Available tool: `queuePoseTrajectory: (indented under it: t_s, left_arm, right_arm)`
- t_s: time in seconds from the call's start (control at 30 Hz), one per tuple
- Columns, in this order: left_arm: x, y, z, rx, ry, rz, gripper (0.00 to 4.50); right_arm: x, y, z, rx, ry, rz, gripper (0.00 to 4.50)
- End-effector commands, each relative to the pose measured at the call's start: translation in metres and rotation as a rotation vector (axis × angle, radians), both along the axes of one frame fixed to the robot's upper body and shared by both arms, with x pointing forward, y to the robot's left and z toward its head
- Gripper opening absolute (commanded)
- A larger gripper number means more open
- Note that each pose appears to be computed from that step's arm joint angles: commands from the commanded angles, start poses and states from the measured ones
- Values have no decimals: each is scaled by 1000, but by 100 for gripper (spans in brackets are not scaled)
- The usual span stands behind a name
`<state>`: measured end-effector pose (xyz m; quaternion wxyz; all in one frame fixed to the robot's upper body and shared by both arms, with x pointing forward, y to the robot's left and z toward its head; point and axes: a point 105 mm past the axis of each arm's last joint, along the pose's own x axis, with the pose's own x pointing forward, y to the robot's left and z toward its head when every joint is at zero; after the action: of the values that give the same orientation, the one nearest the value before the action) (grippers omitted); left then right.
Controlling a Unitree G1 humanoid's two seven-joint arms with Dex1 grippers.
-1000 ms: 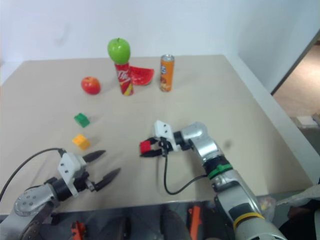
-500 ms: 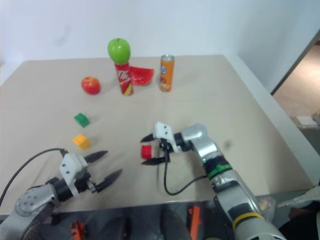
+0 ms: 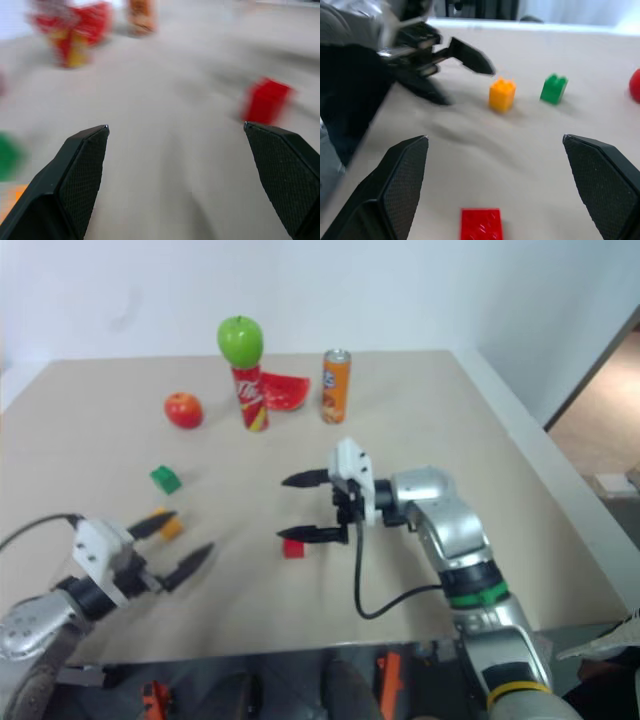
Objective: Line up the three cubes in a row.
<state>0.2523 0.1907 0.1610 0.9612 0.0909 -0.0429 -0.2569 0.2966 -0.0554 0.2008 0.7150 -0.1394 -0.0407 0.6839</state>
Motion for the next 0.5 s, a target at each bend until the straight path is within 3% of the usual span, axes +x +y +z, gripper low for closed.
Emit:
queuePoseTrajectory:
  t_s: [0.03,0.2,0.5]
  left_arm:
    - [19,30,37,13,-76,149,450]
    - [45,49,57,22,-13,155,450]
    - [89,68,52,161,148,57,450]
  right_arm:
    - [-12,-2,25,75,-60,-40,447]
    - [-13,1,33,113,-87,-107,447]
    - [-2,10,35,170,-95,-165,447]
